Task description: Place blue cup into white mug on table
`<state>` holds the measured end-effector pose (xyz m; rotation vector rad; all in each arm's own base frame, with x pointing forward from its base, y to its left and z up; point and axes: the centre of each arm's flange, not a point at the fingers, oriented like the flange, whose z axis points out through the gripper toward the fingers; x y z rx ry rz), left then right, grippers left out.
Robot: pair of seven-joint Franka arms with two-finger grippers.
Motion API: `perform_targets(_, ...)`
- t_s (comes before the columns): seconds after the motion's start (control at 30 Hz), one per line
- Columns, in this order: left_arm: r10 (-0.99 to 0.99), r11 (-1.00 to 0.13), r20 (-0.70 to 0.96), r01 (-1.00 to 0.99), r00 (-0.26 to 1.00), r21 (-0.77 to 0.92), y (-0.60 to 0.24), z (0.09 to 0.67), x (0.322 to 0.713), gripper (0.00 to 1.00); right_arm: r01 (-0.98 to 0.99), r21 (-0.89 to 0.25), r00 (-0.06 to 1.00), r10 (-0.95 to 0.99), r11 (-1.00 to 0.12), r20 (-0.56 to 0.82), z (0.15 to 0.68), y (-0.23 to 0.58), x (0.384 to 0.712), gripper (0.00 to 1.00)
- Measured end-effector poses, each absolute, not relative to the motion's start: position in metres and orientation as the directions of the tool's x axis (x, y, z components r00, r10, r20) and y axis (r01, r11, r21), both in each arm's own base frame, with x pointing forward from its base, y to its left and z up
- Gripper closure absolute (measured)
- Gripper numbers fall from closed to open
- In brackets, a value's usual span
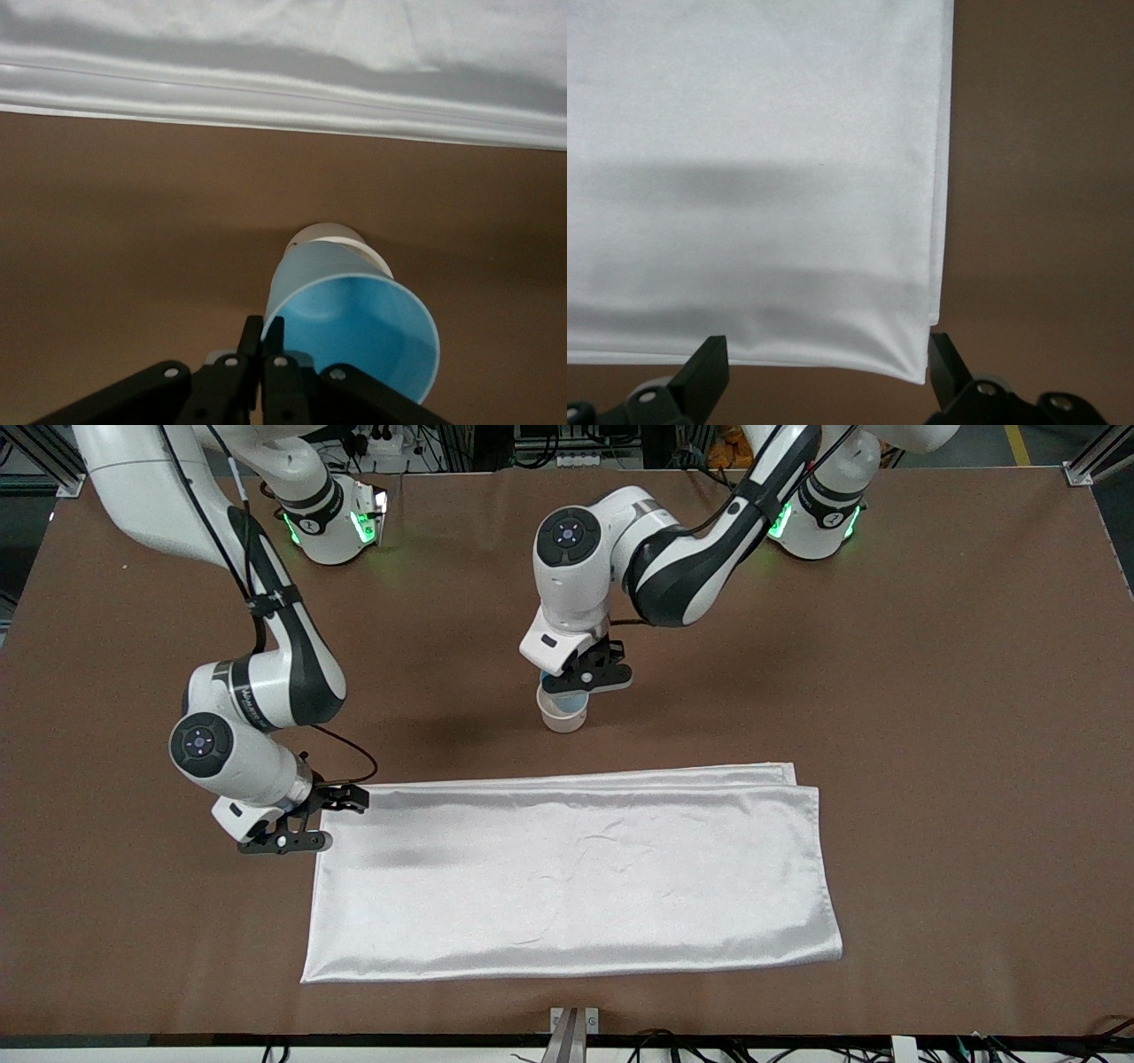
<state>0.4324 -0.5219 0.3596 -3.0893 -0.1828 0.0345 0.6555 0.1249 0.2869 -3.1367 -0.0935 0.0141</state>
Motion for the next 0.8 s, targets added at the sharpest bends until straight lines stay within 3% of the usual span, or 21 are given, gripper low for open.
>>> perform_targets(0.5,0.122,-0.988,-0.062,0.115,0.991,-0.098,-0.537,0.314,0.415,0.95,0.130,-0.005,0.991,0.130,-0.992,-0.020,0.277,0.070,0.675,0.00)
perform_targets(0.8,0.131,-0.988,-0.055,0.126,0.990,-0.092,-0.535,0.313,0.421,0.58,0.116,-0.010,0.990,0.116,-0.993,-0.078,0.307,0.048,0.665,0.00)
